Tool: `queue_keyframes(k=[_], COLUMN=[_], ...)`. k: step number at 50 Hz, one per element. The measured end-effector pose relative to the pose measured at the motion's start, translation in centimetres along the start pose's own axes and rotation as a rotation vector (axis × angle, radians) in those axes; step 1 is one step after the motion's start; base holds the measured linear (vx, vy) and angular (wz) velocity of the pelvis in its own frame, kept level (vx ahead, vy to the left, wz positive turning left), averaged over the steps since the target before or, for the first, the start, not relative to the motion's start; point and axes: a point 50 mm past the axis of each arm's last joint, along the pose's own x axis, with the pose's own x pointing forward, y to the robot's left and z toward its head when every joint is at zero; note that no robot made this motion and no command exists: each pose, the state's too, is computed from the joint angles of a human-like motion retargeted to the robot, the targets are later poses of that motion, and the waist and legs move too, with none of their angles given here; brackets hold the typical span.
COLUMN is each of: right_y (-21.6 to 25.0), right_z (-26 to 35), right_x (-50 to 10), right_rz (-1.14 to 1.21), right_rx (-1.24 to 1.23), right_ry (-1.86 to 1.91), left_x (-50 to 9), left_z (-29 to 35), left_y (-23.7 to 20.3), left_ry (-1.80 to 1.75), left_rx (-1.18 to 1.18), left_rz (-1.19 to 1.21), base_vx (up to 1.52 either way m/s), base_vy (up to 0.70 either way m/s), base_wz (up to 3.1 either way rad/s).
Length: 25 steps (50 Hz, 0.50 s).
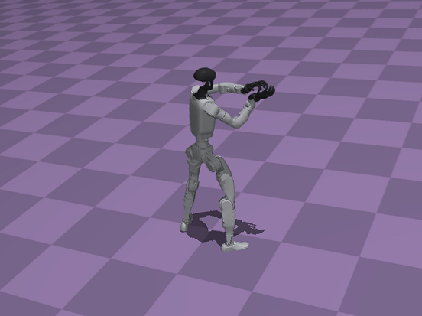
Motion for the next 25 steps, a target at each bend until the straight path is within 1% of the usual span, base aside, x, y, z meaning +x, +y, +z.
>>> queue_keyframes(k=[1,2,3,5,6,8,10,11,13,14,15,16,17,18,21,25], right_y=[0.3,0.8,1.1,3.1,3.8,6.0,8.9,10.0,11.6,12.1,12.4,12.9,13.2,13.4,13.3,13.9], right_z=[-0.4,-1.7,-3.4,-4.8,-5.6,-7.0,-7.5,-8.0,-9.2,-10.1,-10.7,-10.6,-10.6,-10.7,-11.5,-11.6], right_x=[-0.4,-0.6,-0.8,-2.0,-2.4,-4.1,-6.8,-7.8,-10.1,-11.3,-12.1,-12.8,-13.3,-13.8,-14.4,-16.7], right_rz=[-0.045,0.01,0.116,0.219,0.311,0.468,0.496,0.546,0.721,0.953,1.058,0.935,0.885,0.873,0.912,0.923], right_rx=[0.112,0.067,-0.054,-0.034,-0.09,-0.13,0.015,0.018,-0.063,-0.196,-0.264,-0.187,-0.174,-0.188,-0.35,-0.508], right_ry=[0.088,0.152,0.207,0.319,0.345,0.431,0.609,0.671,0.766,0.767,0.796,0.855,0.884,0.895,0.884,0.8], left_x=[-0.3,-0.6,-1.1,-2.3,-2.9,-4.5,-6.7,-7.7,-9.8,-10.8,-11.7,-12.5,-13.1,-13.7,-15.4,-18.7], left_z=[-0.7,-1.6,-2.8,-5.3,-6.2,-8.9,-12.3,-13.6,-16.0,-17.0,-17.7,-18.2,-18.5,-18.8,-19.3,-20.5], left_y=[-0.4,-0.6,-0.9,-0.5,-0.6,0.0,1.4,1.8,2.5,2.8,3.0,3.2,3.2,3.0,1.9,2.0], left_ry=[0.044,0.086,0.125,0.238,0.292,0.393,0.537,0.605,0.711,0.74,0.772,0.807,0.833,0.854,0.925,1.003], left_rx=[-0.034,-0.035,-0.021,-0.076,-0.117,-0.128,-0.173,-0.221,-0.303,-0.311,-0.332,-0.379,-0.411,-0.435,-0.481,-0.553], left_rz=[-0.002,-0.025,-0.059,-0.048,-0.031,0.001,0.036,0.047,0.05,0.005,-0.01,0.035,0.056,0.064,0.054,0.11], base_vx=[-0.08,-0.05,-0.02,0.03,0.08,0.12,0.18,0.21,0.23,0.25,0.25,0.25,0.25,0.24,0.24,0.21], base_vy=[0.29,0.3,0.31,0.32,0.3,0.25,0.18,0.14,0.11,0.09,0.07,0.06,0.05,0.03,0.01,0.0], base_wz=[2.54,2.47,2.39,2.4,2.49,2.54,2.65,2.71,2.73,2.7,2.64,2.58,2.51,2.38,1.92,1.34])
